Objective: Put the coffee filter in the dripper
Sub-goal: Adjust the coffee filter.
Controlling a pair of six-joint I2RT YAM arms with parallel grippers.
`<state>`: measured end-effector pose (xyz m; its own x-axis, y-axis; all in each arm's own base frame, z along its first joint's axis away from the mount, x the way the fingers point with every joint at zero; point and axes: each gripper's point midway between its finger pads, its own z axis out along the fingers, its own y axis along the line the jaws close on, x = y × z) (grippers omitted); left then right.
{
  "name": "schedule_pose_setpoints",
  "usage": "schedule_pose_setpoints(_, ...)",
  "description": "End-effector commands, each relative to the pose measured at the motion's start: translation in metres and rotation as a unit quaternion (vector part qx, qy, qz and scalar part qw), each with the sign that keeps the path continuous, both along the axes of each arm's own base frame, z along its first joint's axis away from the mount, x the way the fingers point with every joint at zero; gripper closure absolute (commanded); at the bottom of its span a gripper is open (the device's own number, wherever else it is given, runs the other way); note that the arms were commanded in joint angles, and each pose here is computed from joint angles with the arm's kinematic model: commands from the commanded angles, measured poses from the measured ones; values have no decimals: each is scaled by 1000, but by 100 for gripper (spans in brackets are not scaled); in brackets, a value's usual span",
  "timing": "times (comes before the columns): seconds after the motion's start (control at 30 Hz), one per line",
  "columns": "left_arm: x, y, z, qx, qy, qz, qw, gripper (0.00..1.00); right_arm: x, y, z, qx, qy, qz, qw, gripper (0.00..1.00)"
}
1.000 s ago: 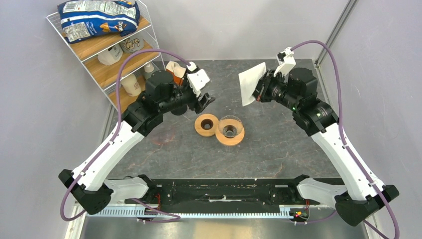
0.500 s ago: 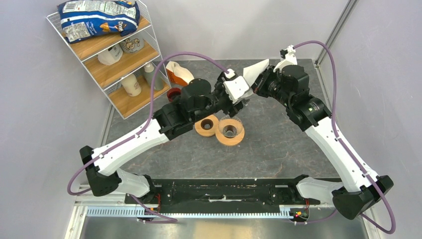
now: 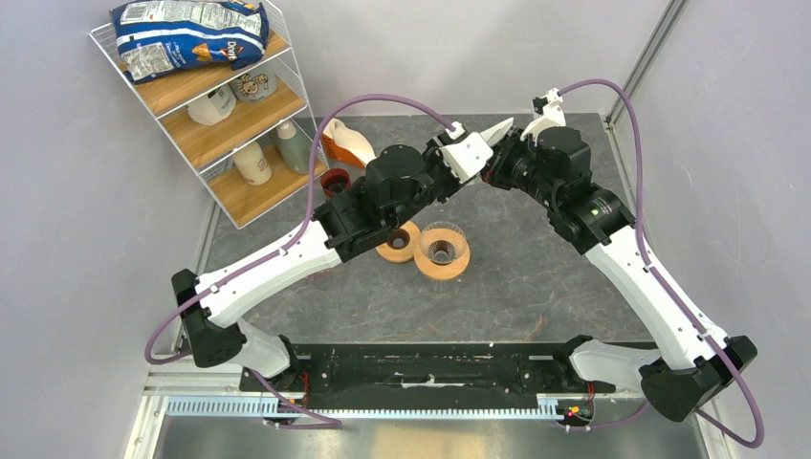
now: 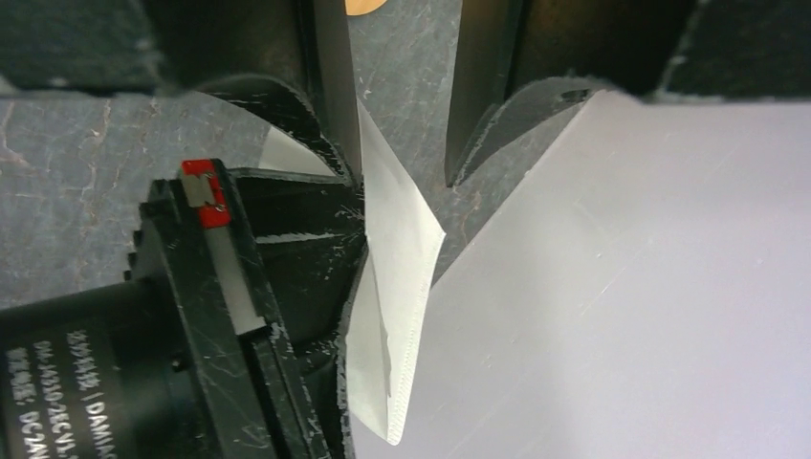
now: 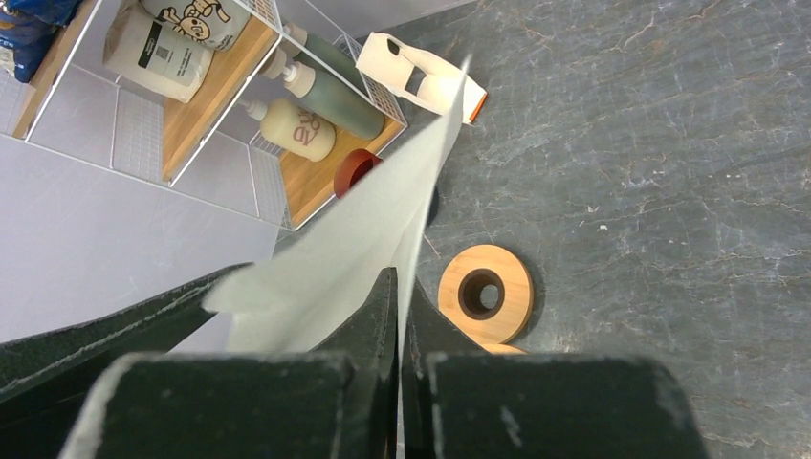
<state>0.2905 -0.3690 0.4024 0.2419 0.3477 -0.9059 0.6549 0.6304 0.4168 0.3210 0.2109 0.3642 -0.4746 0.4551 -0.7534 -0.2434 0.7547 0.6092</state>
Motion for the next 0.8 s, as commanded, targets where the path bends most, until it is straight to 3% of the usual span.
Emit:
schedule_pose_setpoints(0.0,10,6,31,-24,-38,36,998,59,0,-2,19,11,-33,-12,999,100)
schedule_pose_setpoints(0.2,15,-1,22,-16,-29,48,998,52,0,4,22,-17,-55,-15,998,100)
schedule_pose_setpoints(0.33,22,-1,21,-17,-27,70,997,52,0,1,22,-42,-68,-27,996,100)
schedule_pose_setpoints(0.47,25,4,24,-21,-32,86,996,62,1,-9,19,-61,-66,-50,995,100)
schedule_pose_setpoints(0.77,29,14,30,-26,-36,109,993,97,-1,-22,11,-82,-62,-71,992,100)
